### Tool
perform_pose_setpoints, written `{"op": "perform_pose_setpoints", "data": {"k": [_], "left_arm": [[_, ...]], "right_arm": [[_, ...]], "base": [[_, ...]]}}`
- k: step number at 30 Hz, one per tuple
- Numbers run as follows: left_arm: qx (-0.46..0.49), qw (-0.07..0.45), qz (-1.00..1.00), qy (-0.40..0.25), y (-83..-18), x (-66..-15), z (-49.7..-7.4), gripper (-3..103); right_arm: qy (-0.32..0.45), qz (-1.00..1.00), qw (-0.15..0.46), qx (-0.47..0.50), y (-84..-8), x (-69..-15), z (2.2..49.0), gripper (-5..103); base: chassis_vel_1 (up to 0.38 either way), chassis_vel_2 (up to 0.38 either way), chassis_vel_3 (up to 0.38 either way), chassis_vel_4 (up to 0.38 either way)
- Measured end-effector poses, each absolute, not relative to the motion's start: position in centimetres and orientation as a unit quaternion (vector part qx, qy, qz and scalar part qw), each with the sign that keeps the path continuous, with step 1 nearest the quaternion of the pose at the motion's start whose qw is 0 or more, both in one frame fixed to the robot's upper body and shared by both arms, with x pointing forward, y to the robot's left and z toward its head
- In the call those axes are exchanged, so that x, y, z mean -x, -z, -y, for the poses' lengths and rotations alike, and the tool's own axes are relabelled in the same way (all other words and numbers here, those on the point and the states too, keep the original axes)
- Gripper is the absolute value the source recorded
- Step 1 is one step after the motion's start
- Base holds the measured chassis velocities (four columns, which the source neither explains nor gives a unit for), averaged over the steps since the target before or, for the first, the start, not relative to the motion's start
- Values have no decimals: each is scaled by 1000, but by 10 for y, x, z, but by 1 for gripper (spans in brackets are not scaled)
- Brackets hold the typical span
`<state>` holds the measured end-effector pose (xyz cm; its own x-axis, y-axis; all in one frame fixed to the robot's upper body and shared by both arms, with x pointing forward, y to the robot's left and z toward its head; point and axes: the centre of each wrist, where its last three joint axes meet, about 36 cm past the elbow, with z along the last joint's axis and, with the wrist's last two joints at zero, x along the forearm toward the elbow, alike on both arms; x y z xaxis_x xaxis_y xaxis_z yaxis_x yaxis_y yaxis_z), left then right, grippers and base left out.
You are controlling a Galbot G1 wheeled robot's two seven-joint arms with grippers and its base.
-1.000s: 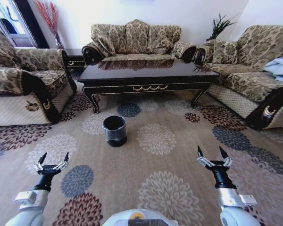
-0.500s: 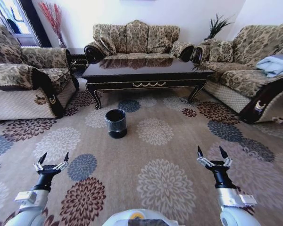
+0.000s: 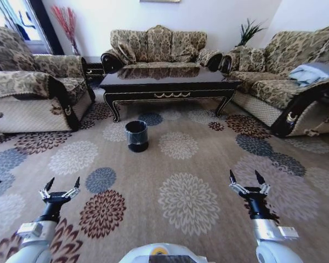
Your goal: Move to the front of the table and pick up the trash from the floor, then place it into the trash bin.
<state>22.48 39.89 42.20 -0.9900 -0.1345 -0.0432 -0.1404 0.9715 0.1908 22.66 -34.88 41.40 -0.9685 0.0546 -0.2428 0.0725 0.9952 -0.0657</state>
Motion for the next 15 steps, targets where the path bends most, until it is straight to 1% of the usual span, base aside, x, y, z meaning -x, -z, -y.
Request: {"op": "perform_pose_setpoints", "data": {"k": [7,15], "left_arm": [[69,15,-993,-97,-422,-225,-399,100],[69,15,-993,-97,-422,-225,-399,100]], "right_arm": [[37,-991,121,-32,-414,-227,349,100],[37,-991,121,-32,-414,-227,349,100]], "base": [[150,-136,-163,120],[151,-152,-138,153]]}}
